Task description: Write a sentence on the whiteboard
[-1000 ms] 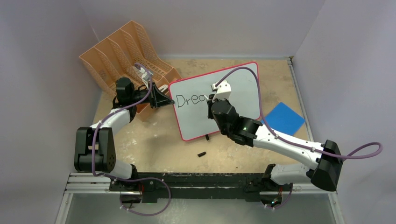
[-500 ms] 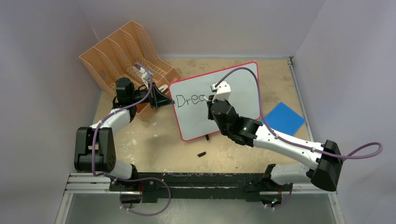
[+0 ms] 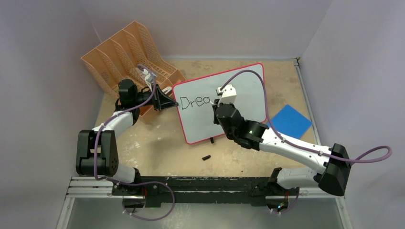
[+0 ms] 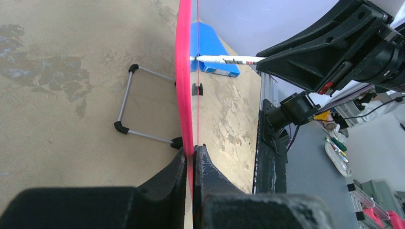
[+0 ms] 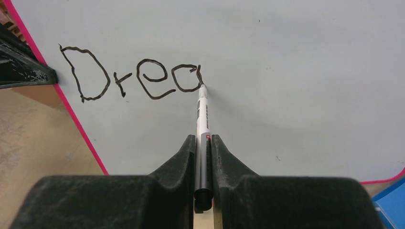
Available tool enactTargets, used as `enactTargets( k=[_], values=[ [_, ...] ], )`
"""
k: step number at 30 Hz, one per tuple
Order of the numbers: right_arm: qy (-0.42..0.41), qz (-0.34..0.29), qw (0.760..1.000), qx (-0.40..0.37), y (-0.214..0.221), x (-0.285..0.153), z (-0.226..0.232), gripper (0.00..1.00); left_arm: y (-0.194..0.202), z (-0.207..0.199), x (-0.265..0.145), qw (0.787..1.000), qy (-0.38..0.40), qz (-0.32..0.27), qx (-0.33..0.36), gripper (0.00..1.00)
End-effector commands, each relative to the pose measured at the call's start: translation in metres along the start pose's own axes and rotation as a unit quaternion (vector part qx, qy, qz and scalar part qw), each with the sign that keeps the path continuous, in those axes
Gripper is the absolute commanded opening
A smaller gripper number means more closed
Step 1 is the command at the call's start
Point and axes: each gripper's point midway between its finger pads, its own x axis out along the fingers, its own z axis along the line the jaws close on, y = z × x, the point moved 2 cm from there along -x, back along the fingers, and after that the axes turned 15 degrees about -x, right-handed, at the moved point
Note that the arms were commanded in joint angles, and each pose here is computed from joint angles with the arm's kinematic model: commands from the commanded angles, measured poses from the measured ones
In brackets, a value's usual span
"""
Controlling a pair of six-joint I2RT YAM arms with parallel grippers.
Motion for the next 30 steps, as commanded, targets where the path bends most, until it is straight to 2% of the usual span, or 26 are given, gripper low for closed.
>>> enactTargets(
  k=[1, 22, 30],
  values=[
    [0.021, 0.013, 1.0, -0.001, 0.01, 0.0, -0.01, 0.0, -0.006, -0.016, 0.002, 0.998, 0.023, 0.01, 0.052, 0.0],
    [0.048, 0.0, 0.999, 0.013, 0.001, -0.003, -0.025, 0.0, -0.006, -0.015, 0.002, 0.998, 0.022, 0.009, 0.053, 0.0],
    [0.01, -0.045, 0.998, 0.031, -0.023, -0.015, -0.022, 0.0, -0.006, -0.015, 0.002, 0.998, 0.022, 0.009, 0.052, 0.0]
  ],
)
